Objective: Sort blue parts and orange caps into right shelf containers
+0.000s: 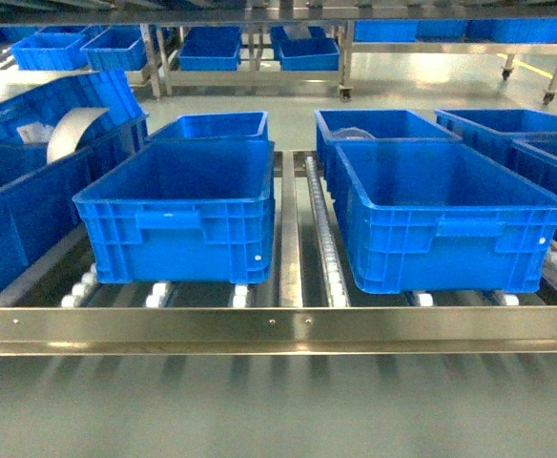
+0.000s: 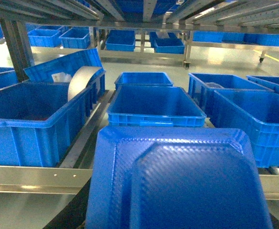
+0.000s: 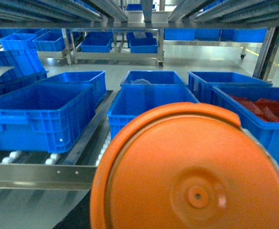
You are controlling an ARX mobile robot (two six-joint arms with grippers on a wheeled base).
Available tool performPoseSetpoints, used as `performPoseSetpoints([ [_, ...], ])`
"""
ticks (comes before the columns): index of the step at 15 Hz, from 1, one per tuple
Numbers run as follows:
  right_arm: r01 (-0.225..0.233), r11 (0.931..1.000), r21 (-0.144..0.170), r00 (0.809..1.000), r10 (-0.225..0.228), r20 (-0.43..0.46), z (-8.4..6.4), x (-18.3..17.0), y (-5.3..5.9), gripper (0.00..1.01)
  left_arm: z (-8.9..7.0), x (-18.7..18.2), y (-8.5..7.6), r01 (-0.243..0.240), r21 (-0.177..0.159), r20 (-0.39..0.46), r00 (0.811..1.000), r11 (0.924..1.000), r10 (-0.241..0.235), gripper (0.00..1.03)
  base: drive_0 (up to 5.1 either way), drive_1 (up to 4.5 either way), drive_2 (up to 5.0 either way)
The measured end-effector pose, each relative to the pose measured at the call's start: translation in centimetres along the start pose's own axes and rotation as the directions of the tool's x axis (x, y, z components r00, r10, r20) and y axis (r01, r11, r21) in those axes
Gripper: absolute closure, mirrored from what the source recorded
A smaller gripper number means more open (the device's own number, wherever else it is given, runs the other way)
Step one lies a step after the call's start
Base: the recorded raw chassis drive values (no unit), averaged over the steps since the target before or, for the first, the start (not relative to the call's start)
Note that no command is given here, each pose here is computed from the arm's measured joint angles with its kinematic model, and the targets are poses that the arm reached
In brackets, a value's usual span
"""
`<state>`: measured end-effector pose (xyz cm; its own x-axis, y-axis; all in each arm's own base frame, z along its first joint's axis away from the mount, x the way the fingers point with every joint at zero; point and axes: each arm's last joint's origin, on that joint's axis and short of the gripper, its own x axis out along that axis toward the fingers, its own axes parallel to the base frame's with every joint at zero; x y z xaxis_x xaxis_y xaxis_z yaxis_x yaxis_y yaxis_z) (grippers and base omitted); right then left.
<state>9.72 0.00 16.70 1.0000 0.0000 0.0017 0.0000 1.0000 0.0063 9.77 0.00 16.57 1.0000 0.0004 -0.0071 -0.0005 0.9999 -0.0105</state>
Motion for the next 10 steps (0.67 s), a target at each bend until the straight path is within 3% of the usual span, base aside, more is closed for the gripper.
performPoseSetpoints([
  [10, 0.000, 1.0000, -0.001, 1.000, 0.000, -0.002, -0.01, 0.00, 0.00, 0.56, -0.01, 0.00, 0.00, 0.000, 0.000, -0.001, 1.000, 1.0000, 0.000, 0.61, 0.0, 0.00, 0.0],
])
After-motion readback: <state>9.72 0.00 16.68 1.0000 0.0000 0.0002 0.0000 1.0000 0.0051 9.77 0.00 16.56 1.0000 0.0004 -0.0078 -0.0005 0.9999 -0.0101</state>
